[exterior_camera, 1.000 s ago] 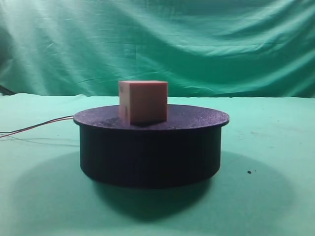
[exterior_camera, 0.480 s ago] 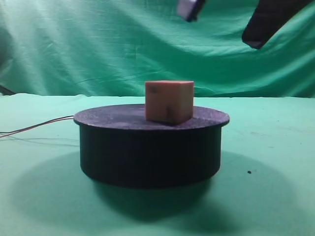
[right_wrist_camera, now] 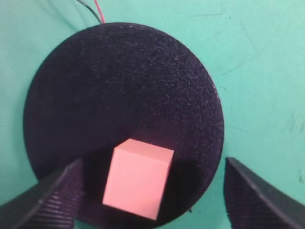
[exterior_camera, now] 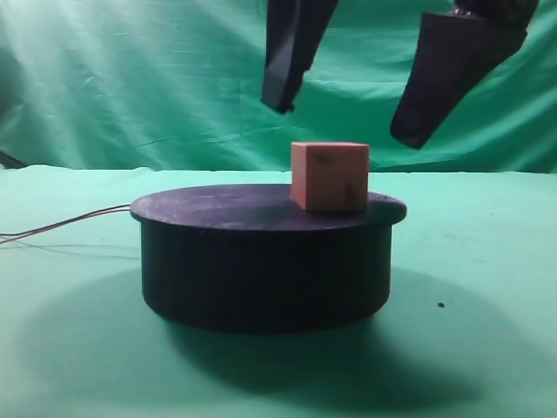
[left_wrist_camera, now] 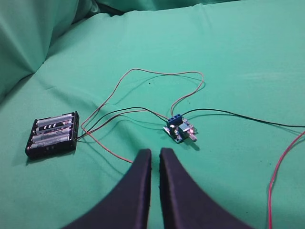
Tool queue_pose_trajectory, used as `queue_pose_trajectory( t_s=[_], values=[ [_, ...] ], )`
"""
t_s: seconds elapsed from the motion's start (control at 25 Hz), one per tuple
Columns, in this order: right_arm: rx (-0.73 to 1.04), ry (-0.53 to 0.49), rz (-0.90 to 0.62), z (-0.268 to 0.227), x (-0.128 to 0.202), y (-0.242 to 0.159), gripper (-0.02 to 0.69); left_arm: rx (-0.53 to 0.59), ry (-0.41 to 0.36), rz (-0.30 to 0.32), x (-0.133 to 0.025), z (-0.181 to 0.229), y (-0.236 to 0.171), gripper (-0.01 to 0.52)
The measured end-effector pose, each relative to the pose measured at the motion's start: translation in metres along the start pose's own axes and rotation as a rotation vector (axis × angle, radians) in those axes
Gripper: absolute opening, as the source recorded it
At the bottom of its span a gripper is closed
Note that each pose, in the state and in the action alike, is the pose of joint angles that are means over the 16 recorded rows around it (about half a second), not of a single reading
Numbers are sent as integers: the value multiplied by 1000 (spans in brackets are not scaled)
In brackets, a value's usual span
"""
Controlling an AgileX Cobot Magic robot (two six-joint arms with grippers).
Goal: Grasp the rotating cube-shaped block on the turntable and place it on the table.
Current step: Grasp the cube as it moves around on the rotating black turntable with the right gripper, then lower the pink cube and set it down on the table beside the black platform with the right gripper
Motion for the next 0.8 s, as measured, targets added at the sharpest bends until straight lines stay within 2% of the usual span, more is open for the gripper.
queue_pose_trajectory(
  t_s=[0.2,0.36,0.6,0.8],
  values=[
    [-7,-52,23,-15,-20,1,273,0,0,0,0,0,0,0],
    [-9,-81,70,-24,-41,-9,233,0,0,0,0,0,0,0],
    [6,-85,146,-18,-66,-34,241,0,0,0,0,0,0,0],
    [20,-60,178,-1,-74,-51,320,0,0,0,0,0,0,0]
  ],
)
Point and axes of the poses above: a point on each arm's last joint axis where the gripper is mounted, z pointing out along that axis toward the gripper, x along the wrist's bending axis when the last joint is at zero, y = z × x, the point moved 9 cm from there along z, pointing out along that axis toward the gripper, and after that the axes turned 7 degrees about z, right-handed, at the moved point
